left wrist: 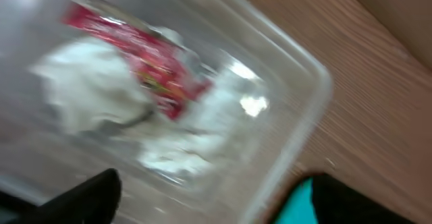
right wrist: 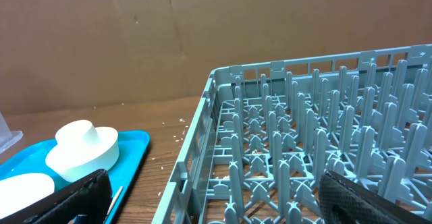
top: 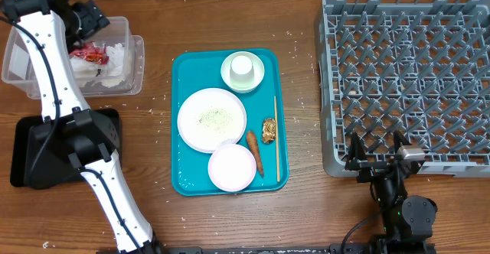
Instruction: Sort waste into correct bins and load items into the dishwasher
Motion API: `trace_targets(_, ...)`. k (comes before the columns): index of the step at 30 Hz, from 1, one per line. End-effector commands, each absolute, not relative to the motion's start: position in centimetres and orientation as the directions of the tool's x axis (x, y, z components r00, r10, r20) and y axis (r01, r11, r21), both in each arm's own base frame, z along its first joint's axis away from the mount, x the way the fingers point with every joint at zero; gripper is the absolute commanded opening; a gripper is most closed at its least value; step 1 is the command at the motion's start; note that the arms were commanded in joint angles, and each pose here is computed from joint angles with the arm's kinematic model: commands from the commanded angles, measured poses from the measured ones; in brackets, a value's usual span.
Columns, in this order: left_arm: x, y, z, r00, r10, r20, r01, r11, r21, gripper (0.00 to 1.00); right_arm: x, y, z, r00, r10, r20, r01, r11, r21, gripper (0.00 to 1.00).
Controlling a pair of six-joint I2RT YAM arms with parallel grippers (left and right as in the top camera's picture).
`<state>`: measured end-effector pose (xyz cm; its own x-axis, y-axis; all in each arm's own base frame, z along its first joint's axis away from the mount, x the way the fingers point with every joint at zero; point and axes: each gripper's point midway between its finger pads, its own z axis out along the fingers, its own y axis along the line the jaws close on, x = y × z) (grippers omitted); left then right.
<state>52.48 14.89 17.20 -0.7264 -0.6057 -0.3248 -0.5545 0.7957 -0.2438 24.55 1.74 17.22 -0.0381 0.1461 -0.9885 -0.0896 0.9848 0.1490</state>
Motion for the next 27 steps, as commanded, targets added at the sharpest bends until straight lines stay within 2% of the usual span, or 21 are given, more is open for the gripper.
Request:
trace_targets(1,53.2,6.5,18.8,-0.867,-0.418,-0.271,-0.249,0.835,-0.491,0.89,24.6,1.7,17.0,-0.033,0.146,-0.989,-0.084,0.985,0.149,1.00)
trace_targets(3,52.4,4.3,18.6,-0.899,-0.366,-0.238,-0.209,0.839,-0.502,0.93,24.6,1.7,17.0,-0.033,0.146,-0.989,-0.084,0.985,0.148,1.00)
trace_targets(8,49.7,-1.8,18.0,-0.956,-0.276,-0.101,-0.186,0.836,-0.516,0.94,24.6,1.7,17.0,-0.033,0.146,-0.989,-0.084,0.985,0.148,1.00)
trace_targets(13,48.7,-6.5,17.6,-0.982,-0.169,-0.085,-0.108,0.871,-0.479,0.95,24.6,1.7,17.0,-0.033,0.146,-0.989,-0.084,0.985,0.148,1.00)
trace_targets(16,48.2,-8.6,16.7,-0.988,-0.126,-0.092,-0.084,0.928,-0.364,0.95,24.6,1.7,17.0,-0.033,0.146,-0.989,-0.084,0.985,0.148,1.00)
trace_targets(17,48.2,-8.8,16.5,-0.987,-0.134,-0.092,-0.097,0.940,-0.328,0.95,24.6,1.7,17.0,-0.033,0.146,-0.989,-0.084,0.985,0.148,1.00)
trace_targets(18,48.0,-8.8,16.0,-0.980,-0.171,-0.100,-0.146,0.964,-0.222,0.94,24.6,1.7,17.0,-0.033,0.146,-0.989,-0.084,0.985,0.149,1.00)
trace_targets(20,47.9,-9.1,15.7,-0.973,-0.195,-0.120,-0.178,0.974,-0.139,0.93,24.6,1.7,17.0,-0.033,0.146,-0.989,-0.084,0.985,0.149,1.00)
trace_targets(22,47.8,-9.7,15.7,-0.972,-0.195,-0.133,-0.183,0.978,-0.098,0.93,24.6,1.7,17.0,-0.033,0.146,-0.989,-0.084,0.985,0.148,1.00)
trace_targets(24,47.6,-10.7,15.7,-0.972,-0.184,-0.143,-0.175,0.982,-0.072,1.00,24.6,1.7,17.0,-0.033,0.146,-0.989,-0.084,0.985,0.148,1.00)
trace_targets(27,47.2,-12.0,15.6,-0.976,-0.160,-0.147,-0.154,0.987,-0.056,1.00,24.6,1.7,17.0,-0.033,0.146,-0.989,-0.084,0.985,0.149,1.00)
